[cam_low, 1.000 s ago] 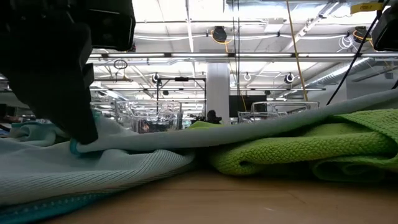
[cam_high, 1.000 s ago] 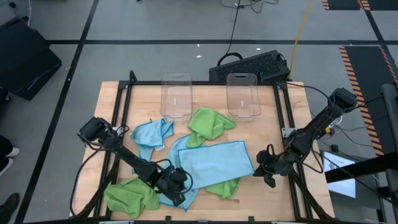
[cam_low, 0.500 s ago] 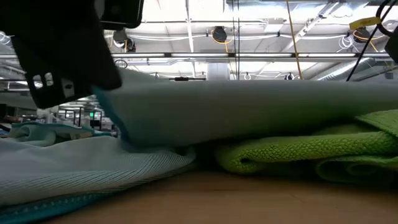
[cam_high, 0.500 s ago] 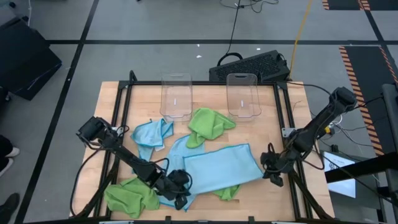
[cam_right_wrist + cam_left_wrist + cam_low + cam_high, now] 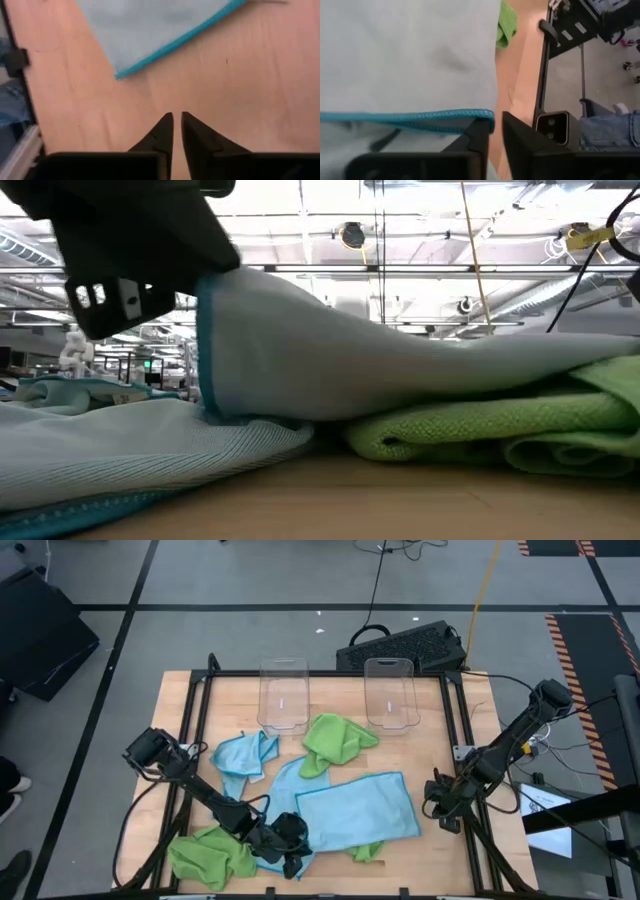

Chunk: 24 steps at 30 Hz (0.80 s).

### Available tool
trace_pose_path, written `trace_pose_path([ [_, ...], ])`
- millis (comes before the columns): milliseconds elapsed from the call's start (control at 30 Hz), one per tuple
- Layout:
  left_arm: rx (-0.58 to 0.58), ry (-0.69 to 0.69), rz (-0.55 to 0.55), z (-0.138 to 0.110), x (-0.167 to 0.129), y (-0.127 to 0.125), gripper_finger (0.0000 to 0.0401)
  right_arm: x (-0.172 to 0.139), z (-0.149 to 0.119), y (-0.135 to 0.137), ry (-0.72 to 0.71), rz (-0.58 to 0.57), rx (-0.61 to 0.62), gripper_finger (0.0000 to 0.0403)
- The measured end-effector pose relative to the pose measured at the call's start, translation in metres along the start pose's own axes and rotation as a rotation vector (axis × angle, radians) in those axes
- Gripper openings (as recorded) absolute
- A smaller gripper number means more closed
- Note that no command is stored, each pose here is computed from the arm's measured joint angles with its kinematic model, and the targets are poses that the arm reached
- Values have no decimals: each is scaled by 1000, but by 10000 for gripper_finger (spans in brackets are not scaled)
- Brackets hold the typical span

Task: Fold microfiber towels
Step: Fold the right blue microfiber towel

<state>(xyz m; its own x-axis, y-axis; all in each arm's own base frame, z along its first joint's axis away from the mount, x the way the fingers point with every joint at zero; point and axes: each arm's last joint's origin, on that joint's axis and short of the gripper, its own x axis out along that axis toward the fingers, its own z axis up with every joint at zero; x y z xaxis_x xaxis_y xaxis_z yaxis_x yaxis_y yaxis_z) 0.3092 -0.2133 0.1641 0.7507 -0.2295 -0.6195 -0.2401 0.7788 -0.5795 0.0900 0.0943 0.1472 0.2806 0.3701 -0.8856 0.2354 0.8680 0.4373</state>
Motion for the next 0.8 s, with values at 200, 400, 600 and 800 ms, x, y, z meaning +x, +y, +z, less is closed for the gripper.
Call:
trace_pose_path([
  [200,-43,83,-10,-5,0,1,167,2,-1,-1,1,8,178,117],
  [400,-100,272,-76,-10,-1,1,244,1,5,10,-64,136,496,179],
  [600,-209,457,-69,-6,-13,5,258,-3,13,25,-224,303,700,186],
  [800,-151,304,-116,48,-53,6,212,-4,14,28,-230,356,837,186],
])
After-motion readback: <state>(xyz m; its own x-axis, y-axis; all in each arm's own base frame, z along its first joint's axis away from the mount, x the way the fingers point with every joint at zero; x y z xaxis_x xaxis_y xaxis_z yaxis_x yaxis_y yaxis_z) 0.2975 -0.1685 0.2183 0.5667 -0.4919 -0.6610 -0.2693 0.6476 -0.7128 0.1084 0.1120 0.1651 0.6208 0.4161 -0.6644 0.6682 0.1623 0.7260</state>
